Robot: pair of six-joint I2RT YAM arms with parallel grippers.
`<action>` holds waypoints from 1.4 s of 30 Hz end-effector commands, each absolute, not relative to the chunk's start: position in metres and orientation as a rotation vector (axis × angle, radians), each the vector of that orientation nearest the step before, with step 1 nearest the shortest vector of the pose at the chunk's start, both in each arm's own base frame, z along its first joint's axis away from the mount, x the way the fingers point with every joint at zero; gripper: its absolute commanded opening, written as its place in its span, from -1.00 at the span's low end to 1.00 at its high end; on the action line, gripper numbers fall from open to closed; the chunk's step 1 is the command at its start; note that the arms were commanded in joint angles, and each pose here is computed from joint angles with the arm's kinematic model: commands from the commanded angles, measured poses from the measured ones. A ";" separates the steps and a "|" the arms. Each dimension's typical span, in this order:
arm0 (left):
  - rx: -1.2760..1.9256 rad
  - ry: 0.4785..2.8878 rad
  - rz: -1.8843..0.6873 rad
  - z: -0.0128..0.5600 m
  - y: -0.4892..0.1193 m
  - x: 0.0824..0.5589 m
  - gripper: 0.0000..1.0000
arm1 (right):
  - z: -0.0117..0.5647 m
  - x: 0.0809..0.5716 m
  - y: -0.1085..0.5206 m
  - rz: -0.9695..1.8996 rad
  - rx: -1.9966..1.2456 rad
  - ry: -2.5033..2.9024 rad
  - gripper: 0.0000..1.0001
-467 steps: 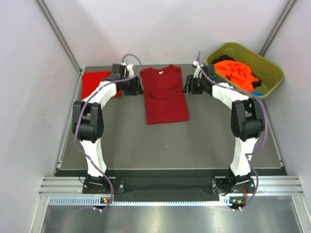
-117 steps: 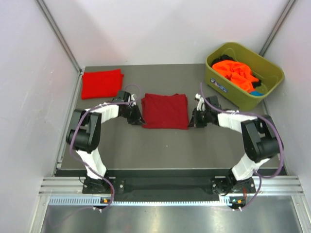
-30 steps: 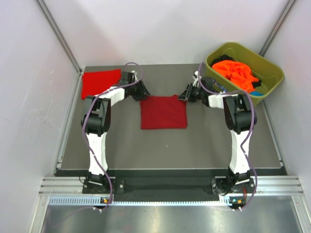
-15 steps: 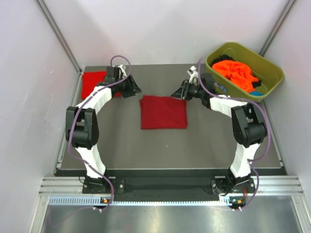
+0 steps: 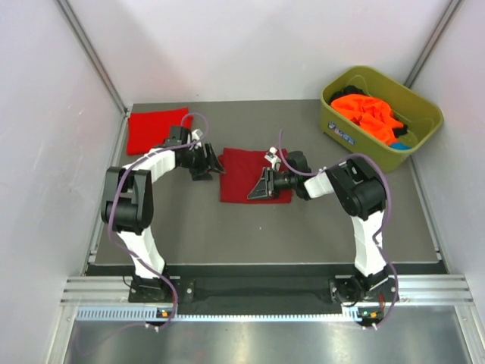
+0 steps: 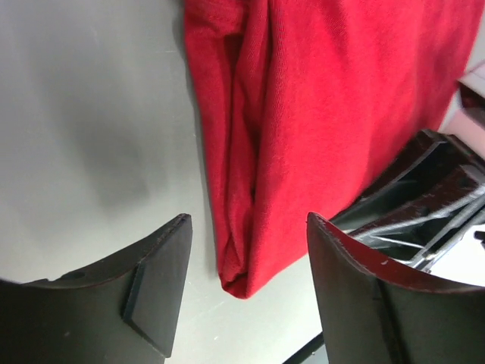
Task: Fold and stack the t-shirts
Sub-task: Fold the tshirt, then neatly place the folded tshirt to the corner
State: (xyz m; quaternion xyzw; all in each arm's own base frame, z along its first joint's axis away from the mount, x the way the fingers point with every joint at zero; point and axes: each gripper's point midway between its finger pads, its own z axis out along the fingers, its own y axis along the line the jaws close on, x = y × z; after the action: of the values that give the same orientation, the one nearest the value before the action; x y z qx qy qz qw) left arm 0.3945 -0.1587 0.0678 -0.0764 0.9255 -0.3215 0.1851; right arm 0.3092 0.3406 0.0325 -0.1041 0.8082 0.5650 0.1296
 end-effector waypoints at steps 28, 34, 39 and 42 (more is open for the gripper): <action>-0.125 2.655 -0.904 0.002 -0.165 0.437 0.29 | 0.173 0.326 0.332 1.514 -0.468 2.032 -0.24; -0.124 2.669 -0.879 -0.006 -0.170 0.437 0.09 | 0.177 0.329 0.329 1.527 -0.452 2.008 -0.24; -0.167 2.697 -0.827 -0.013 -0.169 0.435 -0.15 | 0.179 0.329 0.323 1.525 -0.435 1.998 -0.23; -0.188 2.696 -0.795 -0.011 -0.168 0.441 -0.79 | 0.182 0.330 0.318 1.520 -0.425 1.988 -0.22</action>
State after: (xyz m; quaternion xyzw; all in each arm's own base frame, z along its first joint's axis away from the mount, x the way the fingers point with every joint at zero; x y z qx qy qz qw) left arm 0.4487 -0.1823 0.0277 -0.0469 0.9196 -0.3418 0.1881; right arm 0.3233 0.3247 0.1477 -0.1437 0.7762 0.5625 0.2457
